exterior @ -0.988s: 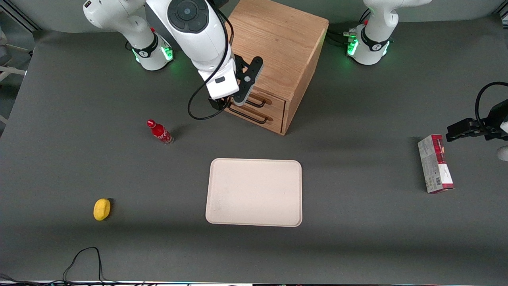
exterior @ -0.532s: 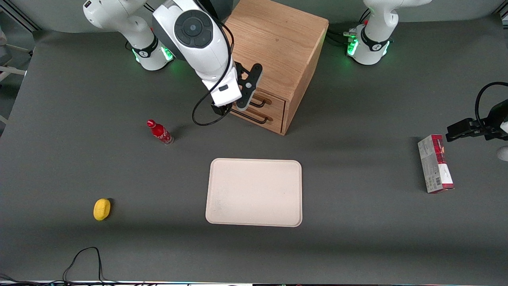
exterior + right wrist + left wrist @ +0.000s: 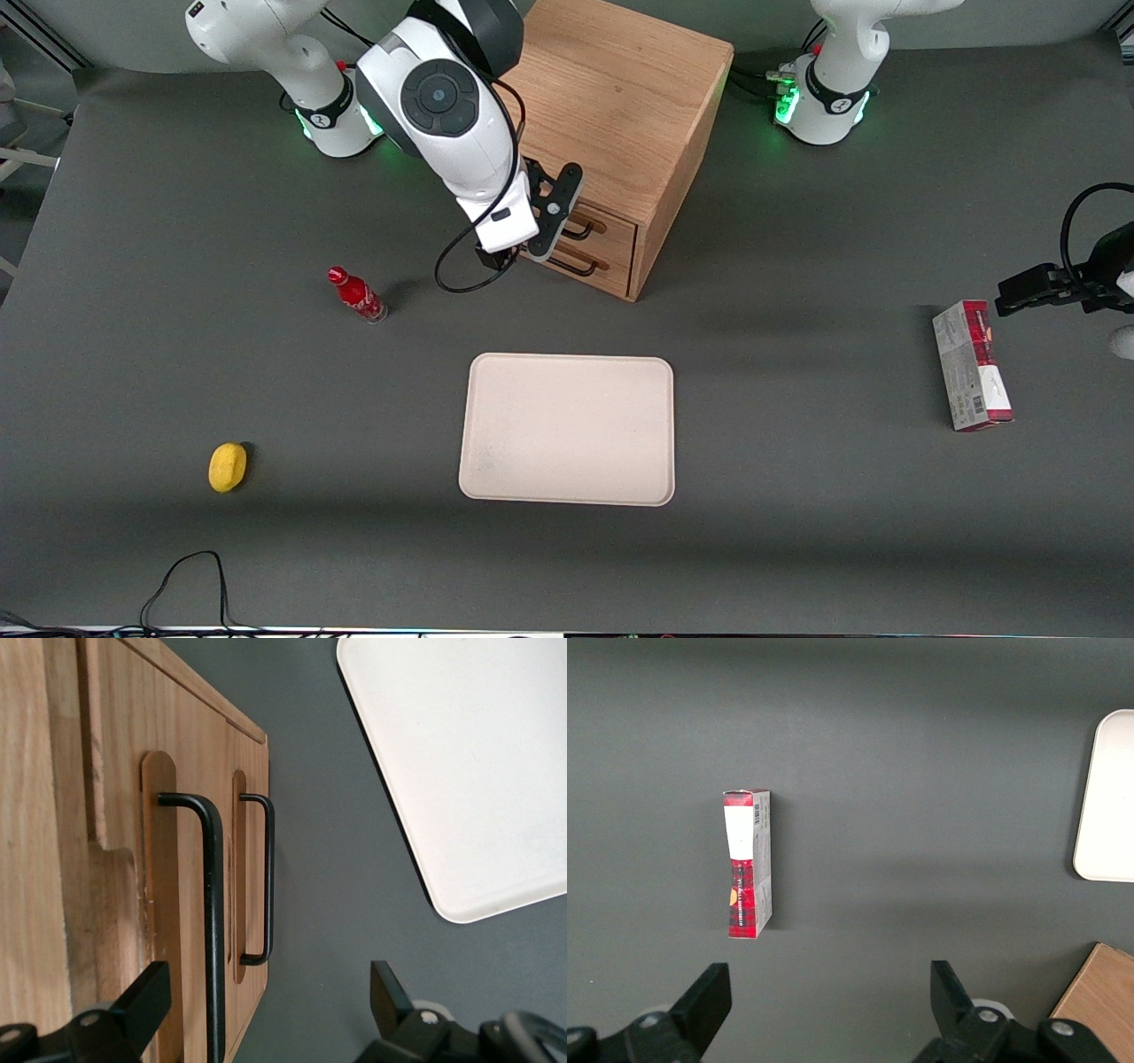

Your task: Open upper drawer

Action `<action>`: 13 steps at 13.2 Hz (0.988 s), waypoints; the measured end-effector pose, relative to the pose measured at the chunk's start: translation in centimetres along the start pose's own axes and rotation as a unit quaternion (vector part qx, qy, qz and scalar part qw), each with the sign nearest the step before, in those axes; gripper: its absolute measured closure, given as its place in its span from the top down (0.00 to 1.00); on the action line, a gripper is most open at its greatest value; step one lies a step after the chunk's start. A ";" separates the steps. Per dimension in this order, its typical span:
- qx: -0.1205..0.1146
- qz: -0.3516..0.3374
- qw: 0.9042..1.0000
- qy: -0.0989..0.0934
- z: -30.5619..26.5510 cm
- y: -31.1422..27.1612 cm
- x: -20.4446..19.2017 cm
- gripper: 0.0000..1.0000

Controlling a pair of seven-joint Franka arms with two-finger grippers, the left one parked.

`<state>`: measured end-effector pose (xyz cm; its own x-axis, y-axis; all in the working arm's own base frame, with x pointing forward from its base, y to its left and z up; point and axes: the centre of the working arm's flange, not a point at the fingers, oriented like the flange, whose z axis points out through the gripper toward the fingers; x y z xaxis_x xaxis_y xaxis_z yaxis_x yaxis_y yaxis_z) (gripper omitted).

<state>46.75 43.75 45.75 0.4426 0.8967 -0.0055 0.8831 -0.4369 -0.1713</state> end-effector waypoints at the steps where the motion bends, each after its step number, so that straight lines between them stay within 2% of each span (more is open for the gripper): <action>1: -0.001 -0.001 1.000 0.001 0.5 -0.1 0.0 1.00; 13: -0.007 0.005 1.000 0.009 3.8 0.4 -0.3 1.00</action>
<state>46.39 43.59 41.91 0.4544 0.8907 0.0105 0.8805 -0.4473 -0.1570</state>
